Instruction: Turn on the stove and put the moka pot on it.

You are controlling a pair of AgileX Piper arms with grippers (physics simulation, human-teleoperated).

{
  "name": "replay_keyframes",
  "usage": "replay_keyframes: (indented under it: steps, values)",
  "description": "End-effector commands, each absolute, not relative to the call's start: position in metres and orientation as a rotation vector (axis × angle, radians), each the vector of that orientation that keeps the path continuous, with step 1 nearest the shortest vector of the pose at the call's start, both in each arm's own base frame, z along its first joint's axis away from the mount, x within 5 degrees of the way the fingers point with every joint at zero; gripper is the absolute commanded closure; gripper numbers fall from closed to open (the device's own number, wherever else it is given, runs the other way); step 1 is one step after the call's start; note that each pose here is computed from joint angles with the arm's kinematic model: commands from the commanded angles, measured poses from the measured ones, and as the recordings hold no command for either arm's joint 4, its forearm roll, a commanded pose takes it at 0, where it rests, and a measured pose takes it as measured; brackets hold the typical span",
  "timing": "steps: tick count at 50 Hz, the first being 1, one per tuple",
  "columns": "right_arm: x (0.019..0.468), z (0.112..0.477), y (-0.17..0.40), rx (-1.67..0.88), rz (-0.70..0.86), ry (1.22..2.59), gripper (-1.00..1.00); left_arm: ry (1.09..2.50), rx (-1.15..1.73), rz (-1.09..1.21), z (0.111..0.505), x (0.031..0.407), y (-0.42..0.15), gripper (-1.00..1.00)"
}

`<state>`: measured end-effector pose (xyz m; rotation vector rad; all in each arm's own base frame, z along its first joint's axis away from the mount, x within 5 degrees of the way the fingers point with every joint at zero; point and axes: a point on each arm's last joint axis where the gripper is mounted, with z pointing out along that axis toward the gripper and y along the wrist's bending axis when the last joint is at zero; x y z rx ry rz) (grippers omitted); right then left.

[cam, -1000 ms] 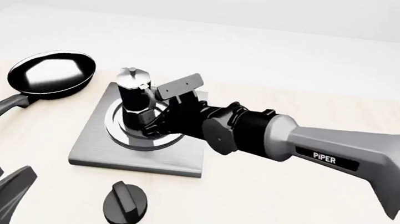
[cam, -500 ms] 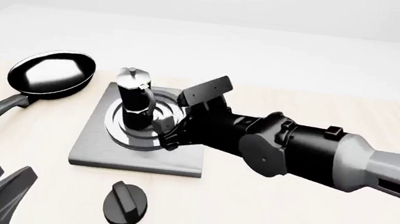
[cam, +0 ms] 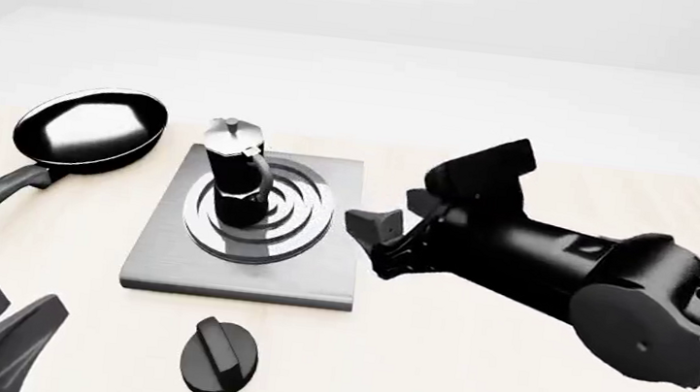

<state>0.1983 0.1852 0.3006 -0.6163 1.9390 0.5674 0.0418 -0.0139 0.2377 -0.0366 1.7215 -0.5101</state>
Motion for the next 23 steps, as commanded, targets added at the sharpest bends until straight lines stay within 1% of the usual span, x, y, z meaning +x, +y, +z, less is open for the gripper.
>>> replay_keyframes:
  steps: [1,6,8,12,23]
  values:
    - [0.177,0.298,0.149,-0.569,0.536,1.934,-1.00,1.727,-0.036,-0.508,0.236,0.042,-0.014,-1.00]
    - [0.166,0.300,0.135,-0.534,0.539,1.926,-1.00,1.731,-0.035,-0.507,0.235,0.042,-0.014,-1.00]
    - [0.161,0.302,0.126,-0.540,0.511,1.910,-1.00,1.733,-0.032,-0.508,0.235,0.042,-0.014,-1.00]
    - [0.151,0.303,0.117,-0.513,0.523,1.913,-1.00,1.734,-0.035,-0.508,0.234,0.042,-0.014,-1.00]
    - [0.118,0.316,0.076,-0.390,0.501,1.880,-1.00,1.737,-0.034,-0.507,0.233,0.043,-0.014,-1.00]
